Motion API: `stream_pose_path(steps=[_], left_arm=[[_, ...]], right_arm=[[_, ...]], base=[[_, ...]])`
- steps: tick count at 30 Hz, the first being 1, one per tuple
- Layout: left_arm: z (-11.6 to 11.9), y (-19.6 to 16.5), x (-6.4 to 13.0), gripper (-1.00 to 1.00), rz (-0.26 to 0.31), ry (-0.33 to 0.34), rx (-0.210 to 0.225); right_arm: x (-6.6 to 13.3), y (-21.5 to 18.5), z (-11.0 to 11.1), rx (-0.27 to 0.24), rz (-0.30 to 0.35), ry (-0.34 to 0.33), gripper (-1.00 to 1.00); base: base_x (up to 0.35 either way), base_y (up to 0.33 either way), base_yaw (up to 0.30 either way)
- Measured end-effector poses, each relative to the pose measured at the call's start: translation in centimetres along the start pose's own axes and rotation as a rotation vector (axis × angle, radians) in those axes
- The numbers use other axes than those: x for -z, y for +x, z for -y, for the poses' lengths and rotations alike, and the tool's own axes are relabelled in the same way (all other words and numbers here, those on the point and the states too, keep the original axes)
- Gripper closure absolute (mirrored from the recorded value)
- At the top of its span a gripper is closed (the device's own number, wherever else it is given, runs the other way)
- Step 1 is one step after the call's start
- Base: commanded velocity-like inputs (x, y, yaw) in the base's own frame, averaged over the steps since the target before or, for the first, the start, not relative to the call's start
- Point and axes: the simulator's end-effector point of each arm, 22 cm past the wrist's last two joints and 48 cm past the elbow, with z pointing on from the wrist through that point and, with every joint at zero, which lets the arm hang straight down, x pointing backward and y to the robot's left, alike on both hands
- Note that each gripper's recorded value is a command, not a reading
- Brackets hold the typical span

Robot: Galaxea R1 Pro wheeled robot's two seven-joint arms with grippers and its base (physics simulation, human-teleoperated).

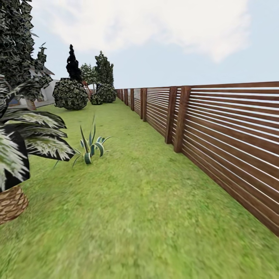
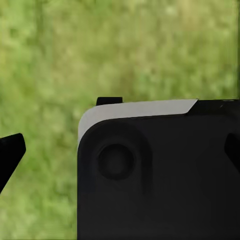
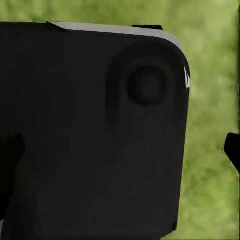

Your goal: Take the three Easter eggs out of the wicker basket on the lawn in the garden, then place them on the lawn next to a single tree (choose any tree) so that all three eggs are next to the same tree and none are left in the basket.

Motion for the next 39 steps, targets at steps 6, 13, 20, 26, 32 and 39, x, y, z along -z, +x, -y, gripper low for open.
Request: stream_pose_path(steps=[6,13,20,26,32,39], left_arm=[[0.00,-0.03,0.00,-1.00,0.001,0.000,0.000],[0.00,-0.04,0.00,-1.00,0.002,0.000,0.000],[-0.03,-0.05,0.00,-1.00,0.002,0.000,0.000],[-0.06,-0.20,0.00,-1.00,0.009,-0.001,0.000],[-0.10,-0.30,0.00,-1.00,0.013,-0.001,-0.001],[-0.10,-0.33,0.00,-1.00,0.015,-0.001,-0.001]], right_arm=[[0.00,0.00,0.00,0.000,0.000,0.000,-1.00],[0.00,0.00,0.00,0.000,0.000,0.000,-1.00],[0.00,0.00,0.00,0.000,0.000,0.000,-1.00],[0.00,0.01,0.00,0.000,0.000,0.000,-1.00],[0.00,0.00,0.00,0.000,0.000,0.000,-1.00],[0.00,0.00,0.00,0.000,0.000,0.000,-1.00]], base=[[0.318,-0.115,0.064],[0.318,-0.131,0.011],[0.317,-0.140,0.020],[0.315,-0.144,0.110],[0.315,-0.144,0.025],[0.315,-0.145,0.045]])
